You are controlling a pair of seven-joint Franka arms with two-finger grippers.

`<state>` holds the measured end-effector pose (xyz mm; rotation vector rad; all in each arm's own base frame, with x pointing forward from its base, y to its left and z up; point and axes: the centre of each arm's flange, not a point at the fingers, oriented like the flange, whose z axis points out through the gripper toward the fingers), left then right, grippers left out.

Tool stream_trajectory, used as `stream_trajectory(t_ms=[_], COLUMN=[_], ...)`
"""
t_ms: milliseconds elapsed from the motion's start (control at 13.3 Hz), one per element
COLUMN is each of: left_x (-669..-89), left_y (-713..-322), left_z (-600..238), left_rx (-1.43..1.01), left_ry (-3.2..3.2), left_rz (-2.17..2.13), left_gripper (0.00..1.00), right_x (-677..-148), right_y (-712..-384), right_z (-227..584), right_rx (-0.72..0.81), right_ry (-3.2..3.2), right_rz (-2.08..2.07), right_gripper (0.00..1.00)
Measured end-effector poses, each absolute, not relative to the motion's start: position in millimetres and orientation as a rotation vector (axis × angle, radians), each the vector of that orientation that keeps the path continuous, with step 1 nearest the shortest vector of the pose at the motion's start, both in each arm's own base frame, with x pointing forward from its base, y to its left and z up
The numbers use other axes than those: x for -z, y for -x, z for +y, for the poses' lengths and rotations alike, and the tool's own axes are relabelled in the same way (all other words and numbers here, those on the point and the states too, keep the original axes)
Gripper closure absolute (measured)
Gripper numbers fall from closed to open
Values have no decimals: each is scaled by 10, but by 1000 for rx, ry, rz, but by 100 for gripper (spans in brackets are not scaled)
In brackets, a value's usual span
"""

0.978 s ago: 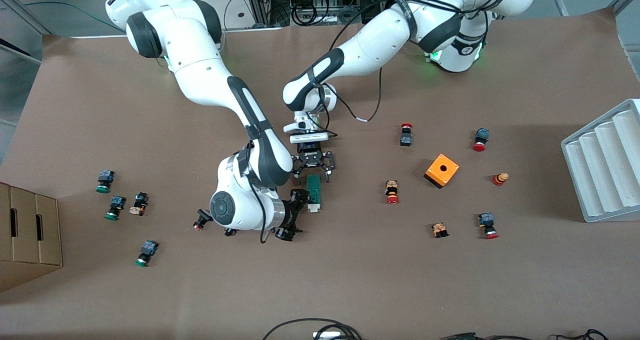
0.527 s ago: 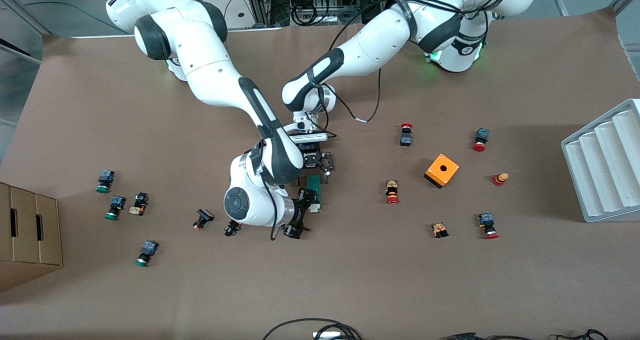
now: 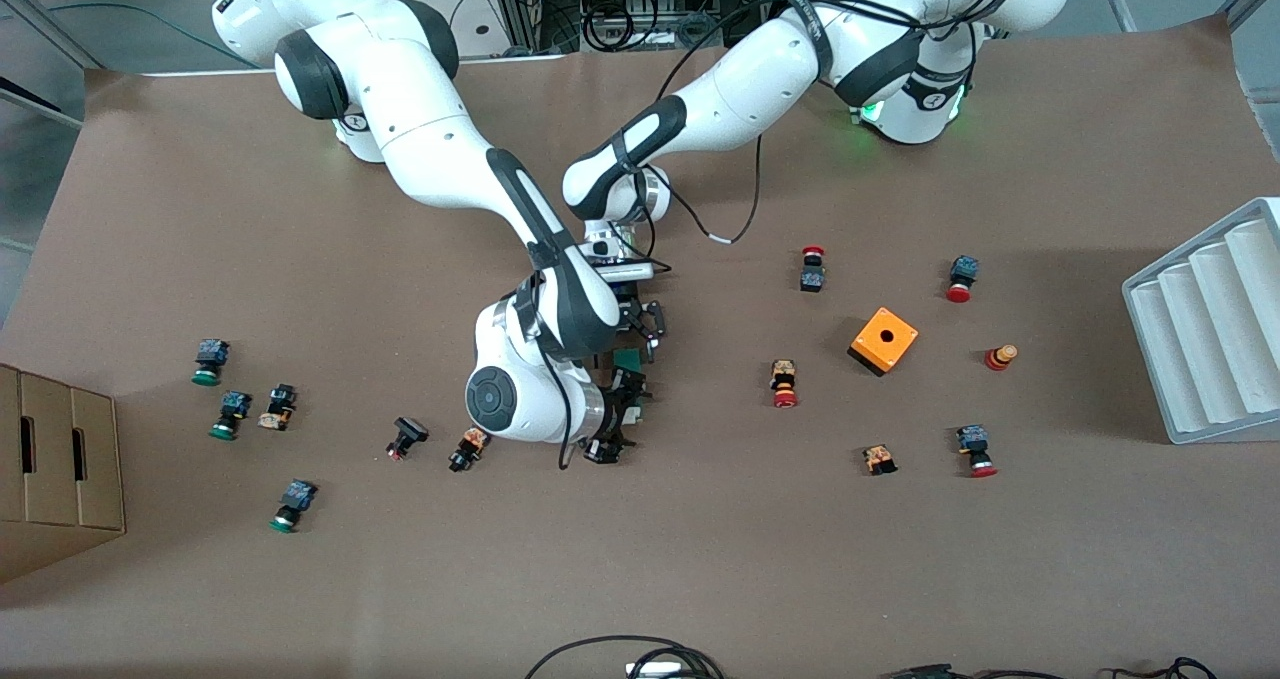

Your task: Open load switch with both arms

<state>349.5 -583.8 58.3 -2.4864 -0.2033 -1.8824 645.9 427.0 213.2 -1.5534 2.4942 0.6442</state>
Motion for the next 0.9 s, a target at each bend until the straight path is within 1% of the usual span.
stream_trajectory(t_ms=[75,301,452,527,602,677,753,828,903], left_x=[-579,-558,-527,-506,-495,-499,-509,-514,-509], left_y=[-3463,-3440,-3439,-3438,-3433,-3419,-3387,-3361,-3348], left_z=[-5853,-5856,-5835,-5823,-5820,-5829,-5851,-5865,-5868], left_rx=[1881,1877,1878,1878,1877,1877,1875,1875,1875], left_ry=[2489,2490,2477,2471,2469,2471,2476,2477,2475], left_rz=[-204,-201,-202,-203,-202,-204,-205,-207,-209], left_gripper=[0,1,2,4,4,11,11,16,16], right_x=[-2123,-2054,-2028,-2029,-2028,-2029,-2028,-2026,-2025], right_y=[-6457,-6448,-6444,-6444,-6444,-6444,-6442,-6440,-6438], right_z=[4269,4262,4259,4260,4259,4260,4260,4260,4261], right_rx=[-644,-644,-644,-644,-644,-644,-645,-647,-648], right_ry=[1554,1557,1558,1558,1558,1558,1559,1560,1562], right_rz=[2496,2505,2509,2509,2509,2509,2509,2510,2511], right_gripper=[23,25,25,26,27,29,36,37,39])
